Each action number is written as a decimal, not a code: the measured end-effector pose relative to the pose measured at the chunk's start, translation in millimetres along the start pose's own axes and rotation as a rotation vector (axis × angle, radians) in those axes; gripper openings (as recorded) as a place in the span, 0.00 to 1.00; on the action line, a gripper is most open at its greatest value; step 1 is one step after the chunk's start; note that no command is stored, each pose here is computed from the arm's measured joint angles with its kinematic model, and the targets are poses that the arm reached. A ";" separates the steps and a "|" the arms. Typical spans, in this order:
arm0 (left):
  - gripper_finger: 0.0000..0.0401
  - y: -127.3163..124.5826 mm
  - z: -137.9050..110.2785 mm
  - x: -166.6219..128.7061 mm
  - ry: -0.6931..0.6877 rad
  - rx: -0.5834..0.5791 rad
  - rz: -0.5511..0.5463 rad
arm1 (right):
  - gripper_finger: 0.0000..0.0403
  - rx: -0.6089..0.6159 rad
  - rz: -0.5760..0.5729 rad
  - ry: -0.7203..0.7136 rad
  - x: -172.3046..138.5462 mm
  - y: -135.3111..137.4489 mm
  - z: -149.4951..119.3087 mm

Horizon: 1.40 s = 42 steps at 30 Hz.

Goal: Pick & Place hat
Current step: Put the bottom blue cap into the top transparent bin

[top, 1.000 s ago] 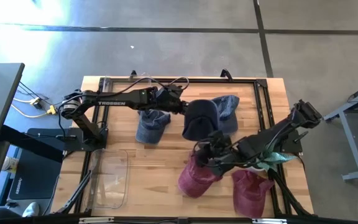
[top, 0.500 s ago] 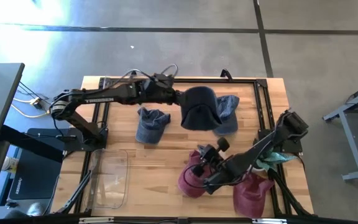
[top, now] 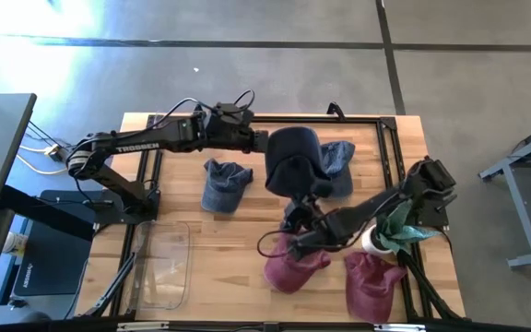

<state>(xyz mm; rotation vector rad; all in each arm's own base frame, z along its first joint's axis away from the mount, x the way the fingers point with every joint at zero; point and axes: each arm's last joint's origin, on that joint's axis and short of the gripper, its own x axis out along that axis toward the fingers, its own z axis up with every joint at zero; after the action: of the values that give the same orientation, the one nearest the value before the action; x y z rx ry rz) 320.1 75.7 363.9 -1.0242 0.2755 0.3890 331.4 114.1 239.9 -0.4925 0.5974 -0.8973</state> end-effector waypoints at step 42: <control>0.00 9.7 -10.3 -1.7 -0.041 0.145 0.214 | 0.00 -0.344 0.429 -0.026 -24.7 -48.7 23.5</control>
<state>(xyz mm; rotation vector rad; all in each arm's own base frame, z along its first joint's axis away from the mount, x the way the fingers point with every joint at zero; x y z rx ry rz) 313.9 71.0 352.0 -0.8461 0.3728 0.5741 307.3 112.0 294.2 -0.6524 0.8019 -0.3794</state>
